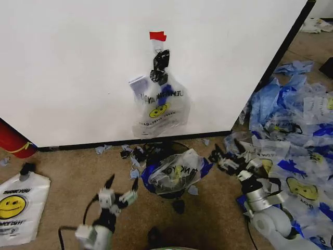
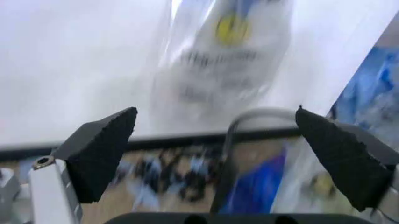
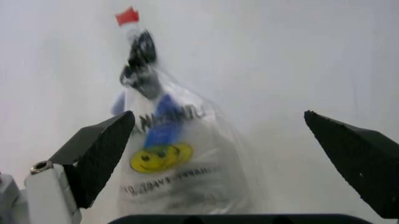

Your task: Pick up the garbage bag from the wall and place it over the trash bin.

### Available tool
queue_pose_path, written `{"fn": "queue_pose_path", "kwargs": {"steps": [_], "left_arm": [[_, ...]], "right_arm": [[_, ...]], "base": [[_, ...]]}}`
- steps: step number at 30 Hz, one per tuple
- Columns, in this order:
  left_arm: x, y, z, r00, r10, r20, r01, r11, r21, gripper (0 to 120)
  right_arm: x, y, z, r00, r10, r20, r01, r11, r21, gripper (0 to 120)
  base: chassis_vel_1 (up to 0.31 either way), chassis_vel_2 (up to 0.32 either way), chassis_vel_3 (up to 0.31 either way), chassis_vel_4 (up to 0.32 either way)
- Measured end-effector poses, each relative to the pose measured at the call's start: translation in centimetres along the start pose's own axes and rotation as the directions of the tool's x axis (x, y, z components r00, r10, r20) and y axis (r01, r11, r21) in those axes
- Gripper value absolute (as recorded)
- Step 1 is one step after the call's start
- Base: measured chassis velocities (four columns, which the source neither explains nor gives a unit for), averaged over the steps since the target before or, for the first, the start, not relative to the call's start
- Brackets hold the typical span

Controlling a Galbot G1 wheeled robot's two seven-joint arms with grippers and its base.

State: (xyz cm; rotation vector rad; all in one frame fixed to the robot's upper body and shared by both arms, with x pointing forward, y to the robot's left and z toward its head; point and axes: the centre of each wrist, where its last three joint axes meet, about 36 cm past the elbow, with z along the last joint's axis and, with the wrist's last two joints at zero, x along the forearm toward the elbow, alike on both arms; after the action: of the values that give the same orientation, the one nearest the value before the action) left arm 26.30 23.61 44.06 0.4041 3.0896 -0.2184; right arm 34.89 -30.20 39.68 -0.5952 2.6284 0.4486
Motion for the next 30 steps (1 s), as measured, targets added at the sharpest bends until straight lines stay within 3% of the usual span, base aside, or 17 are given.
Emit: {"fn": "queue_pose_path", "kwargs": {"steps": [4,10,14,15,18,19,21,26,27,30], "left_arm": [[-2.1,1.1,-2.5,0.996,0.087,0.006,-0.086,0.996,-0.037,100],[-6.3,2.9,-6.5,0.975,0.218,-0.049,-0.221,0.973,-0.064,100],[-7.2,3.2,-7.4,0.971,0.233,-0.055,-0.236,0.969,-0.066,100],[-9.4,3.6,-9.1,0.959,0.273,-0.082,-0.278,0.958,-0.064,100],[-10.9,3.7,-9.6,0.943,0.305,-0.136,-0.315,0.947,-0.064,100],[-11.8,3.5,-9.5,0.931,0.319,-0.175,-0.333,0.941,-0.060,100],[-15.0,2.7,-9.8,0.883,0.368,-0.291,-0.393,0.919,-0.031,100],[-20.0,0.3,-11.0,0.808,0.447,-0.383,-0.502,0.864,-0.051,100],[-20.0,0.3,-11.0,0.808,0.447,-0.383,-0.502,0.864,-0.051,100],[-22.0,-1.2,-10.6,0.766,0.468,-0.440,-0.543,0.838,-0.054,100]], "right_arm": [[0.9,0.0,-1.2,1.000,0.017,0.020,-0.017,0.999,0.030,100],[5.3,0.2,-2.0,0.995,0.098,0.032,-0.101,0.988,0.114,100],[6.3,0.3,-2.0,0.992,0.119,0.032,-0.122,0.985,0.121,100],[8.3,0.5,-1.8,0.986,0.164,0.029,-0.166,0.976,0.141,100],[10.0,0.7,-1.6,0.981,0.195,0.021,-0.196,0.968,0.158,100],[10.7,0.8,-1.6,0.978,0.206,0.021,-0.207,0.964,0.165,100],[12.4,1.1,-1.8,0.970,0.240,0.021,-0.240,0.952,0.189,100],[14.2,1.1,-2.6,0.962,0.272,0.034,-0.273,0.935,0.225,100],[14.2,1.1,-2.6,0.962,0.272,0.034,-0.273,0.935,0.225,100],[14.8,1.1,-2.8,0.958,0.284,0.042,-0.286,0.929,0.236,100]], "base": [[0.000,0.000,0.000,0.000],[0.000,0.000,0.000,0.000],[0.000,0.000,0.000,0.000],[0.000,0.000,0.000,0.000],[0.000,0.000,0.000,0.000],[0.000,0.000,0.000,0.000],[0.000,0.000,0.000,0.000],[0.000,0.000,0.000,0.000],[0.000,0.000,0.000,0.000],[0.000,0.000,0.000,0.000]]}}
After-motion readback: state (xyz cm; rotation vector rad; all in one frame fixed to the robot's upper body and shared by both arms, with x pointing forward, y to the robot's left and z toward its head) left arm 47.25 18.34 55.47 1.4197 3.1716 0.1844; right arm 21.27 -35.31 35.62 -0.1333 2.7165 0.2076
